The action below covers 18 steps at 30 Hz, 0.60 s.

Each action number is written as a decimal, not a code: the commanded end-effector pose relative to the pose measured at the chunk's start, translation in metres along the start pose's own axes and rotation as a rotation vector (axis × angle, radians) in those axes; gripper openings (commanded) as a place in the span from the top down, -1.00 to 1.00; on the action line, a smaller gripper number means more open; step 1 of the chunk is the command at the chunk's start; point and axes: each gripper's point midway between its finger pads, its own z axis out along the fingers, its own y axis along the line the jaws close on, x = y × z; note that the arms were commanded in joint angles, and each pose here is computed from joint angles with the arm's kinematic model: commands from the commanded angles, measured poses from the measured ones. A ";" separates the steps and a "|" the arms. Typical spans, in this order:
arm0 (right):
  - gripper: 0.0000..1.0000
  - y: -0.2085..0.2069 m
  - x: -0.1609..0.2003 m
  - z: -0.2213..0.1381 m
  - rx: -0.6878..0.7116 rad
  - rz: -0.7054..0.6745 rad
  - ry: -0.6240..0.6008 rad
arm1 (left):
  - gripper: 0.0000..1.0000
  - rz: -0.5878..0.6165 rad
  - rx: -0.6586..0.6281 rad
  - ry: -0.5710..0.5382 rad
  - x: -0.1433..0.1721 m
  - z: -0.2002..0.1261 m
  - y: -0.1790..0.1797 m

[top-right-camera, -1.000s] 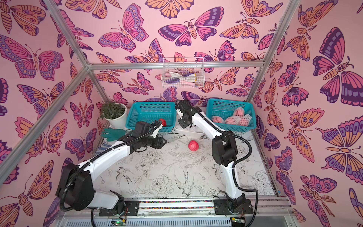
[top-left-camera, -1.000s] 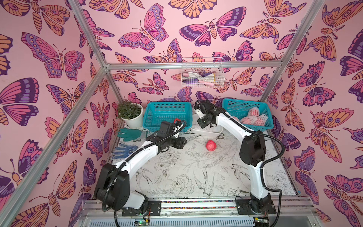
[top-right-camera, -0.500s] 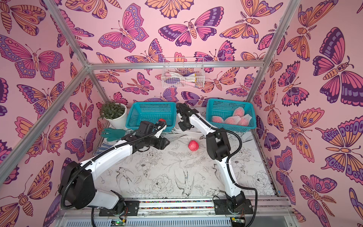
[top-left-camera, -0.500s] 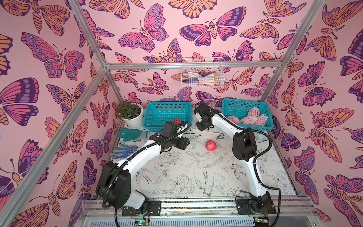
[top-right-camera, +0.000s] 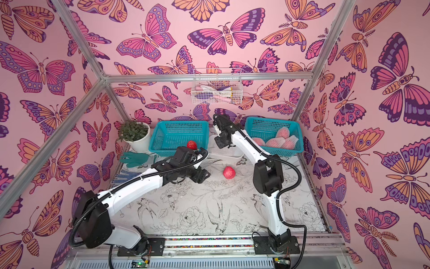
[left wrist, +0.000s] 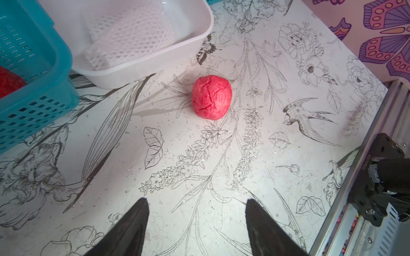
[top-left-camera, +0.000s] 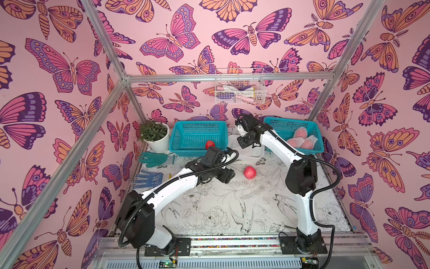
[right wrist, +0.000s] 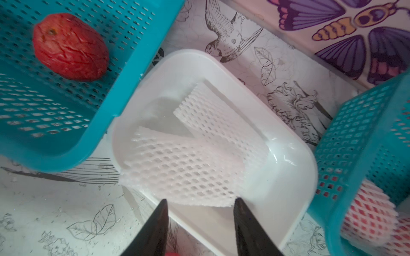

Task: Remove foam nets from apples
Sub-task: Place the foam net into the storage box, then pick up the apple from the center of the board.

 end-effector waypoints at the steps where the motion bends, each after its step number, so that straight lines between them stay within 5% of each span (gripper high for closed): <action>1: -0.05 -0.014 -0.003 -0.038 0.026 0.029 -0.053 | -0.48 0.056 0.024 0.049 0.005 0.008 -0.018; 12: -0.28 -0.100 0.076 -0.127 0.134 0.270 -0.148 | -0.54 0.161 0.121 0.214 0.004 0.083 -0.038; 18: -0.38 -0.124 0.128 -0.135 0.185 0.346 -0.105 | -0.56 0.156 0.160 0.285 0.003 0.118 -0.039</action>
